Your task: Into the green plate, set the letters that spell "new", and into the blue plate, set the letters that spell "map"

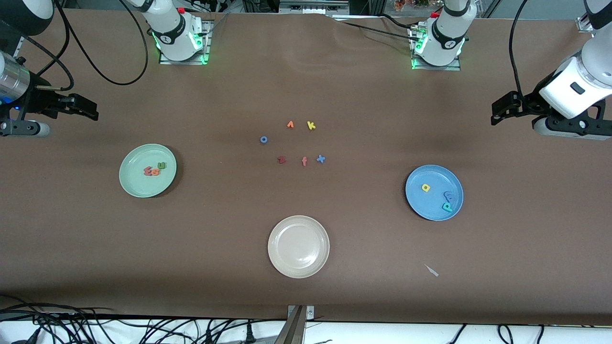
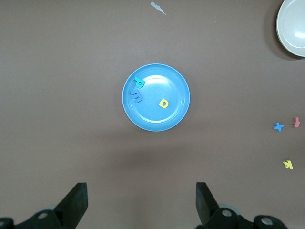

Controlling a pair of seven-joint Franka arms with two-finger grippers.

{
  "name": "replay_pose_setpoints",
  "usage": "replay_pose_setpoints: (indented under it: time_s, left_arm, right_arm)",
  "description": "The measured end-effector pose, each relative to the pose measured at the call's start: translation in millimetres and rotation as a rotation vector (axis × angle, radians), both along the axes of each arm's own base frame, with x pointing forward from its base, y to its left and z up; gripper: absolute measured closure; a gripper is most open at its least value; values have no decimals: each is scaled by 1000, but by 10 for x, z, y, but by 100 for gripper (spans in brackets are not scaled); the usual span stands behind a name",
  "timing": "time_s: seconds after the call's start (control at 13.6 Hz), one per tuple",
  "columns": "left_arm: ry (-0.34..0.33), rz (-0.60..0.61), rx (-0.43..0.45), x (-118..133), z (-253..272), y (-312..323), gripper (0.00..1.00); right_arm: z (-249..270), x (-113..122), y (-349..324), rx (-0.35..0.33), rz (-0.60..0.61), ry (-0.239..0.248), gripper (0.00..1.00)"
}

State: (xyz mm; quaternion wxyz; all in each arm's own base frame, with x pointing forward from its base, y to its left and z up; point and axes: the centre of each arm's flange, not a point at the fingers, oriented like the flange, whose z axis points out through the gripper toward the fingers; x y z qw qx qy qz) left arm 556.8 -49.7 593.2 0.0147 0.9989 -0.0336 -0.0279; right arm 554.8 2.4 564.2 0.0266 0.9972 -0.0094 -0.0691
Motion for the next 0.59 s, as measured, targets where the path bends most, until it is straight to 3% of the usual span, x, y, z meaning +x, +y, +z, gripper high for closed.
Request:
replay_pose_setpoints:
  time_s: [0.59]
  left_arm:
    - [0, 0, 0, 0, 2, 2, 0]
  right_arm:
    - [-18, 7, 2, 1, 0, 3, 0]
